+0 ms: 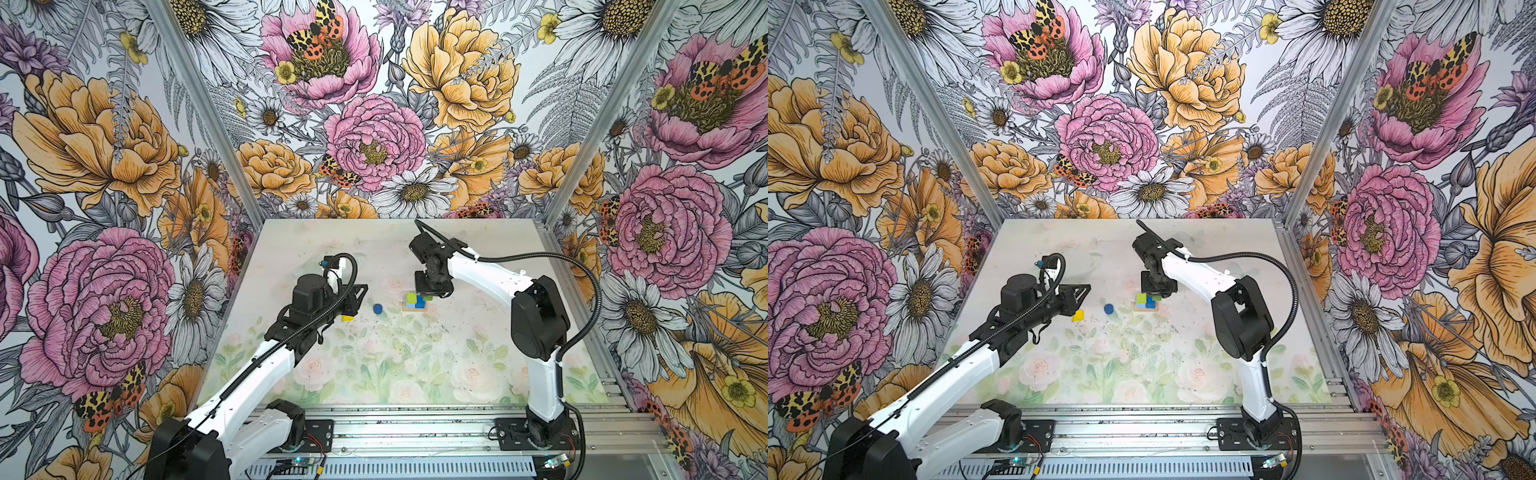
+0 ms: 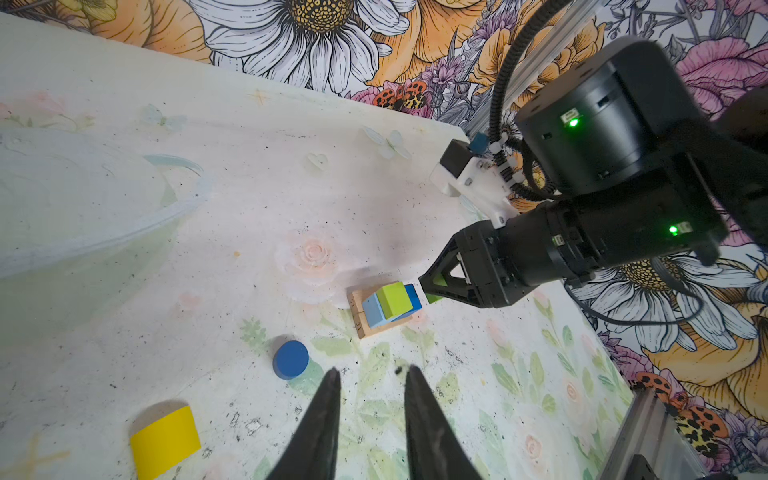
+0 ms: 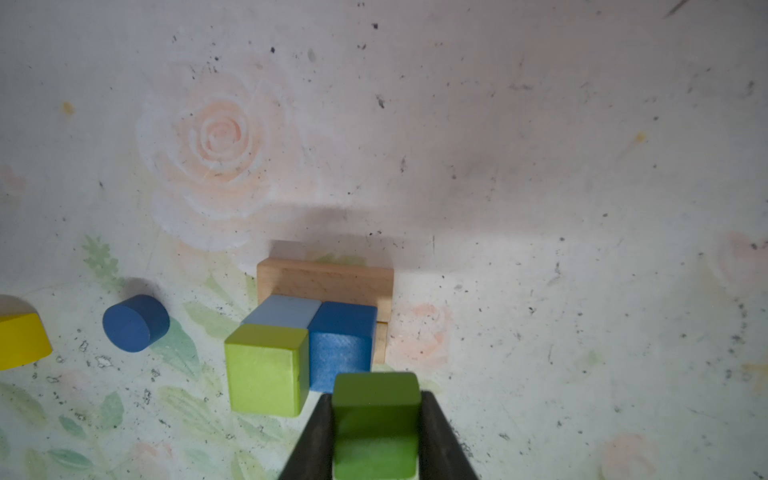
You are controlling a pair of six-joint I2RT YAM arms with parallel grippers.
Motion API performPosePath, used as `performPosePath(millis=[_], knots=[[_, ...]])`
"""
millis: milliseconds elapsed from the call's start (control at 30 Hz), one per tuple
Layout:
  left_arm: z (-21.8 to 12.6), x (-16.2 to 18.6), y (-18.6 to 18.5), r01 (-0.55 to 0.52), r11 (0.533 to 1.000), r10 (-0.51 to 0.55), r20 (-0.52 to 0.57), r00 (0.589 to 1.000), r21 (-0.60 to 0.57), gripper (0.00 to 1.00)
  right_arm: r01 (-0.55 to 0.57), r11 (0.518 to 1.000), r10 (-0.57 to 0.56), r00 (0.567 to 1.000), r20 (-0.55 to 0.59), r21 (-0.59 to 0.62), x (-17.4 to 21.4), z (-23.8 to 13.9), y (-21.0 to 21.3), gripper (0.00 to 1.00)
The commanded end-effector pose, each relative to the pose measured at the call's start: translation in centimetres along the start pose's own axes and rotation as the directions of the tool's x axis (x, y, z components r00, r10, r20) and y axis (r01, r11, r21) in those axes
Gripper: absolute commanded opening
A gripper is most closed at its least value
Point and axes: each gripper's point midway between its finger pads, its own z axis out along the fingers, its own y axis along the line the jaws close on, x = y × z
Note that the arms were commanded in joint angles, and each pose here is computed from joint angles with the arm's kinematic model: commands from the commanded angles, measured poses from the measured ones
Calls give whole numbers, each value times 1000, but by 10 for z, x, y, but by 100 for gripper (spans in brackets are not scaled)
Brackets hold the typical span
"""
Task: Build the wood block tower
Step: 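Lower the darker green cube onto the blue cube beside the lime-green cube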
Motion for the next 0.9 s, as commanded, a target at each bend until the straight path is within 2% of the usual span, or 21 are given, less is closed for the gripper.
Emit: performPosePath(millis=[0,867], knots=[[-4,-9,-9,-26,999,25,35,999,27,28,-8,1000,8,1000,18,-16,-7,-5,9,2],[-4,-10,-10,-28,999,27,37,999,28,28,-6,1000,6,1000,-1,-20,-8,7,19,16]])
